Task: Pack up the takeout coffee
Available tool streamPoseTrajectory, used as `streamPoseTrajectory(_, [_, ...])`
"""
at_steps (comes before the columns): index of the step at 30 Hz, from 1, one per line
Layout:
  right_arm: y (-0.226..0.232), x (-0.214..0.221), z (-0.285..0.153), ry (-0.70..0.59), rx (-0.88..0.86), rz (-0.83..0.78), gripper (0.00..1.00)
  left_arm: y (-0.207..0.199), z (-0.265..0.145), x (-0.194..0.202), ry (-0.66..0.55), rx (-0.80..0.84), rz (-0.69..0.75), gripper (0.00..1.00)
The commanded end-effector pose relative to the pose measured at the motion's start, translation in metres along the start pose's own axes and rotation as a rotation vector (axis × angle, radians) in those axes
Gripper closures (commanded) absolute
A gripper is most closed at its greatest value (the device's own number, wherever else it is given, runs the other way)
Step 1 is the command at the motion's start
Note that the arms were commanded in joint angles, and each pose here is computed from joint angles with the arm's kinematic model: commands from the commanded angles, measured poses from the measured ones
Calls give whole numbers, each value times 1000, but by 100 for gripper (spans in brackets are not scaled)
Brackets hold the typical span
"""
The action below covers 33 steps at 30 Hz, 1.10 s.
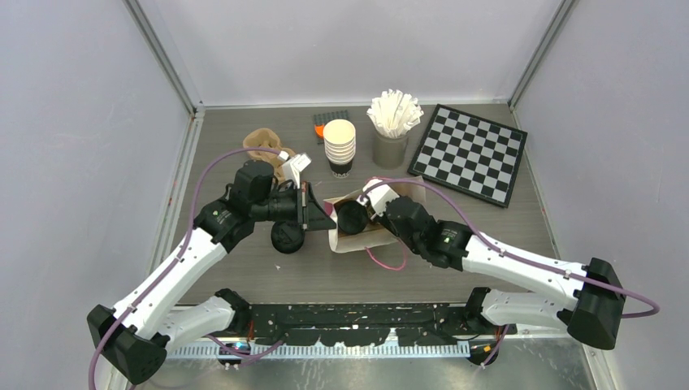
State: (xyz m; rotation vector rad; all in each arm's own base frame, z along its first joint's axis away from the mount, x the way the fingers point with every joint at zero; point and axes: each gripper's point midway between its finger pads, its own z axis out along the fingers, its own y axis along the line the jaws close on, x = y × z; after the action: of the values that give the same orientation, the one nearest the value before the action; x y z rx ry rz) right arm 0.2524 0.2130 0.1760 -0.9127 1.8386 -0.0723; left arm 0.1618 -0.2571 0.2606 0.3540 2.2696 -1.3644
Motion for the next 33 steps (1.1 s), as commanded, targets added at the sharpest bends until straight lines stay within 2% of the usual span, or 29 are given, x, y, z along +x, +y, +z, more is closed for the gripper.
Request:
streamPoseTrajectory(1, [6,-11,7,-36,-18,60,72,-14,-5,-3,-18,57,30,100])
streamPoseTrajectory(21, [11,-23,19,-56,-24,101,73,-13,-5,-3,-20,56,30,100])
streamPoseTrajectory(33, [25,-39,22,-99,-98,139,72,-13,-4,-4,-21,60,26,100])
